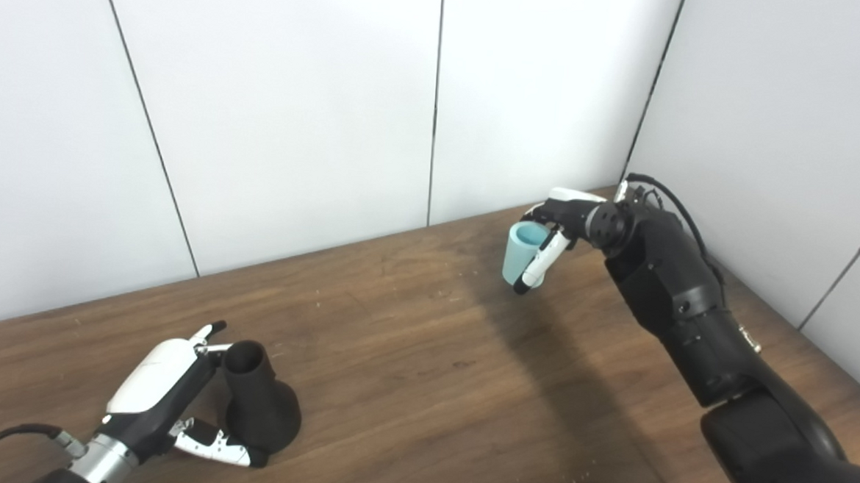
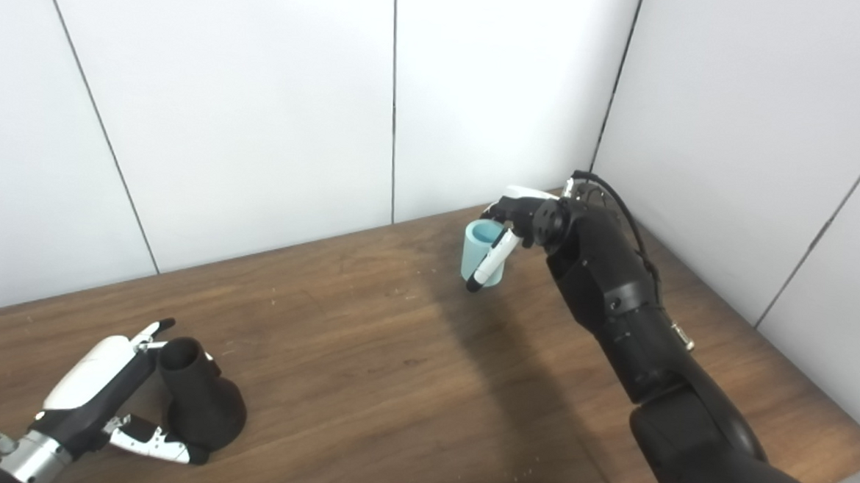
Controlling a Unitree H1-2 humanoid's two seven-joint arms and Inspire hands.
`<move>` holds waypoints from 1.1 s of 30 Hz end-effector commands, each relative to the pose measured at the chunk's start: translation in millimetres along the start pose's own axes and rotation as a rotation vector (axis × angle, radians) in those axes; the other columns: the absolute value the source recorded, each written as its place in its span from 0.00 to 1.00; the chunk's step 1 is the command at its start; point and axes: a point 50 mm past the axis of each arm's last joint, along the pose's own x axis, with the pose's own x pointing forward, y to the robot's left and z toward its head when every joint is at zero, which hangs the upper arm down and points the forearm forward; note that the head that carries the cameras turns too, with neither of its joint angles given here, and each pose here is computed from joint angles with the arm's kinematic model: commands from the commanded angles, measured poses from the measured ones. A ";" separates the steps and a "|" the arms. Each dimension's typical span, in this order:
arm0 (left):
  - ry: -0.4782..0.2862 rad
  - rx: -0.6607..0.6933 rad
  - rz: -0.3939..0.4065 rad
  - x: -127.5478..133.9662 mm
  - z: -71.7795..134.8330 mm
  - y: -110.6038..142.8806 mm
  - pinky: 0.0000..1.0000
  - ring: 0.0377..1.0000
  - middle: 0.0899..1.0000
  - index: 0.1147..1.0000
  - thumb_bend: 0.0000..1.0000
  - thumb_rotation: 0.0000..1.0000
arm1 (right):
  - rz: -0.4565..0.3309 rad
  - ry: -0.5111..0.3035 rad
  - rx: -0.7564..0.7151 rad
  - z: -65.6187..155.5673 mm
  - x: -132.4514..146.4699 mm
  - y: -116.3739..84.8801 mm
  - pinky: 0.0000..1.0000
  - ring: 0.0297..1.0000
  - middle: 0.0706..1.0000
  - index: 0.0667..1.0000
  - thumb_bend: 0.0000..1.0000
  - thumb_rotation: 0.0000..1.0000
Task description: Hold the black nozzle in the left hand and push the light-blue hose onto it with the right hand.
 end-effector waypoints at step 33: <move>0.091 0.036 -0.134 -26.1 -20.2 -4.6 1.00 0.63 0.42 0.42 0.53 0.00 | -0.306 -0.100 -0.006 4.5 2.5 -7.7 0.63 0.74 0.76 0.76 0.87 0.11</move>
